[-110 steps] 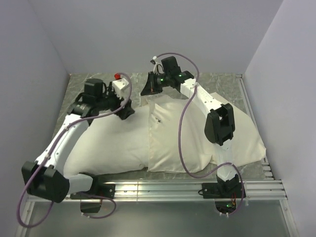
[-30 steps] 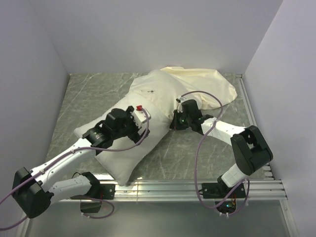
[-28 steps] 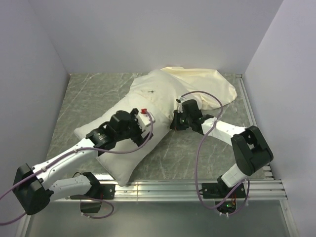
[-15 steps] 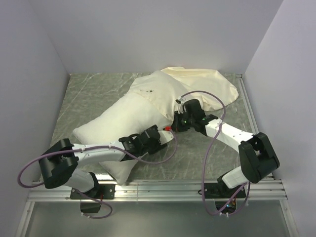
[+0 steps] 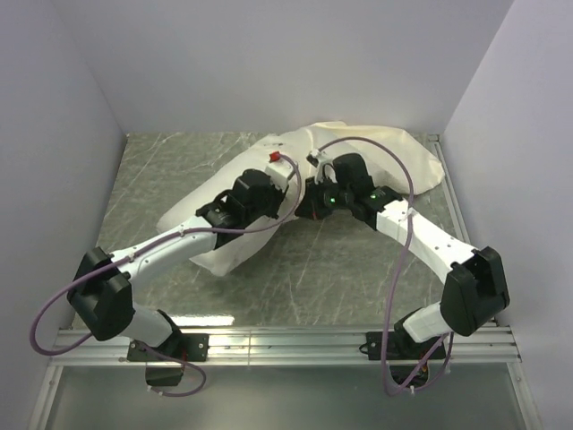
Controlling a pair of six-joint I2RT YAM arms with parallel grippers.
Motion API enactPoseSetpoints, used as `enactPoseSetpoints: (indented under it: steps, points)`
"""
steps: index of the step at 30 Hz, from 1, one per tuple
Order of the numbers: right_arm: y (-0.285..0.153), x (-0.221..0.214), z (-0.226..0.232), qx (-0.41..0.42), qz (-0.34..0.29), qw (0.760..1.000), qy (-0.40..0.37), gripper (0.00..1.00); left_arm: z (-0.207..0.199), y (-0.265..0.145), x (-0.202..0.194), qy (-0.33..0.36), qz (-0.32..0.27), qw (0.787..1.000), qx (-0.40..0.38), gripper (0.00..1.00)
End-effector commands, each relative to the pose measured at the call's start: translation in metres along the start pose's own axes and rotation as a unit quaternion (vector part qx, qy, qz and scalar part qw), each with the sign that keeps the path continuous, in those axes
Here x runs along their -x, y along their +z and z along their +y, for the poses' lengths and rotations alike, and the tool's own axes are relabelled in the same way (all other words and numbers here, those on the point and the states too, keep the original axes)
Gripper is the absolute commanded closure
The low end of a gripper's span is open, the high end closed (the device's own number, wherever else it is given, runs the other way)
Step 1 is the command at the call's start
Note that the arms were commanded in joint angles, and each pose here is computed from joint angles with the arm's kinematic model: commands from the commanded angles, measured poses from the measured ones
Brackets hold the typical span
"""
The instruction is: Put the pillow into the pillowcase
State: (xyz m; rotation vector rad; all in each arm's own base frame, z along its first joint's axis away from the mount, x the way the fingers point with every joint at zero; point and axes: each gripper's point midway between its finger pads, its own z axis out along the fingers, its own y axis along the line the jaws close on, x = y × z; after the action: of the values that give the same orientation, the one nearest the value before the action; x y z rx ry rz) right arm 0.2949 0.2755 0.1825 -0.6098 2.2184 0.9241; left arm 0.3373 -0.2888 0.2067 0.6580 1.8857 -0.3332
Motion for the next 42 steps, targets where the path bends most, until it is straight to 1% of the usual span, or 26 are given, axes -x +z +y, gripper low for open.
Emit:
enactPoseSetpoints:
  steps: [1, 2, 4, 5, 8, 11, 12, 13, 15, 16, 17, 20, 21, 26, 27, 30, 32, 34, 35, 36, 37, 38, 39, 40, 41, 42]
  points:
    - [-0.032, 0.042, 0.103, 0.167, -0.019, 0.983, -0.074, 1.0, -0.015, 0.002, 0.1, -0.098, -0.135, 0.985, -0.032, 1.0]
    - [-0.043, 0.044, 0.127, 0.222, -0.009, 0.972, -0.076, 1.0, -0.008, 0.0, 0.117, -0.112, -0.152, 0.982, -0.025, 1.0]
    - [-0.06, 0.06, 0.154, 0.269, -0.017, 0.959, -0.092, 1.0, 0.001, 0.006, 0.127, -0.145, -0.156, 0.977, -0.016, 1.0]
    - [-0.06, 0.064, 0.152, 0.269, -0.014, 0.959, -0.087, 1.0, 0.012, 0.004, 0.142, -0.158, -0.167, 0.973, -0.008, 1.0]
    - [-0.066, 0.095, 0.124, 0.237, -0.057, 0.967, -0.078, 1.0, 0.025, 0.002, 0.142, -0.179, -0.153, 0.972, -0.011, 1.0]
    - [-0.078, 0.114, 0.109, 0.224, -0.068, 0.97, -0.067, 1.0, 0.018, -0.016, 0.135, -0.223, -0.116, 0.966, -0.069, 1.0]
    - [-0.085, 0.119, 0.112, 0.228, -0.07, 0.968, -0.073, 1.0, 0.01, -0.03, 0.14, -0.249, -0.115, 0.957, -0.098, 1.0]
    - [-0.094, 0.129, 0.118, 0.23, -0.08, 0.966, -0.083, 1.0, -0.011, -0.042, 0.136, -0.256, -0.095, 0.949, -0.16, 1.0]
    - [-0.103, 0.135, 0.126, 0.238, -0.089, 0.964, -0.083, 1.0, -0.022, -0.059, 0.126, -0.286, -0.075, 0.935, -0.198, 1.0]
    - [-0.104, 0.136, 0.129, 0.246, -0.09, 0.962, -0.078, 1.0, -0.032, -0.066, 0.122, -0.317, -0.055, 0.919, -0.227, 1.0]
    - [-0.101, 0.141, 0.131, 0.253, -0.093, 0.961, -0.064, 1.0, -0.028, -0.063, 0.11, -0.337, -0.039, 0.913, -0.226, 1.0]
    - [-0.078, 0.15, 0.117, 0.245, -0.087, 0.965, -0.034, 1.0, -0.014, -0.057, 0.105, -0.397, -0.022, 0.884, -0.244, 1.0]
    - [-0.072, 0.153, 0.114, 0.243, -0.085, 0.966, -0.028, 1.0, -0.011, -0.05, 0.108, -0.424, -0.016, 0.869, -0.254, 1.0]
    - [-0.079, 0.171, 0.131, 0.285, -0.091, 0.954, -0.02, 1.0, -0.026, -0.075, 0.16, -0.426, -0.05, 0.834, -0.346, 1.0]
    - [-0.083, 0.17, 0.134, 0.289, -0.091, 0.953, -0.021, 1.0, -0.03, -0.083, 0.166, -0.439, -0.046, 0.82, -0.365, 1.0]
    - [-0.082, 0.167, 0.127, 0.261, -0.111, 0.959, -0.013, 1.0, -0.021, -0.077, 0.147, -0.485, -0.02, 0.802, -0.349, 1.0]
    - [-0.067, 0.166, 0.113, 0.238, -0.109, 0.965, -0.002, 1.0, 0.009, -0.054, 0.11, -0.53, 0.003, 0.793, -0.301, 1.0]
    - [-0.048, 0.171, 0.094, 0.2, -0.115, 0.973, 0.011, 1.0, 0.04, -0.037, 0.081, -0.545, 0.005, 0.799, -0.253, 1.0]
    - [-0.028, 0.169, 0.078, 0.183, -0.109, 0.977, 0.019, 1.0, 0.074, -0.032, 0.072, -0.551, -0.013, 0.805, -0.22, 1.0]
    - [-0.02, 0.177, 0.069, 0.164, -0.117, 0.979, 0.025, 1.0, 0.091, -0.023, 0.059, -0.548, -0.013, 0.811, -0.205, 1.0]
    - [-0.009, 0.177, 0.064, 0.16, -0.109, 0.981, 0.028, 1.0, 0.106, -0.018, 0.051, -0.549, -0.014, 0.812, -0.195, 0.99]
    - [0.017, 0.17, 0.048, 0.152, -0.087, 0.984, 0.042, 1.0, 0.13, -0.015, 0.039, -0.555, -0.012, 0.814, -0.172, 0.97]
    - [0.021, 0.183, 0.047, 0.147, -0.096, 0.984, 0.038, 1.0, 0.141, -0.002, 0.019, -0.528, -0.001, 0.833, -0.163, 0.78]
    - [0.031, 0.185, 0.04, 0.139, -0.095, 0.985, 0.042, 1.0, 0.154, 0.0, 0.026, -0.499, -0.01, 0.852, -0.158, 0.66]
    - [0.052, 0.179, 0.029, 0.132, -0.082, 0.986, 0.053, 1.0, 0.163, 0.0, 0.005, -0.503, 0.025, 0.853, -0.133, 0.55]
    - [0.056, 0.188, 0.028, 0.125, -0.091, 0.987, 0.05, 0.79, 0.174, 0.003, -0.005, -0.463, 0.028, 0.877, -0.127, 0.43]
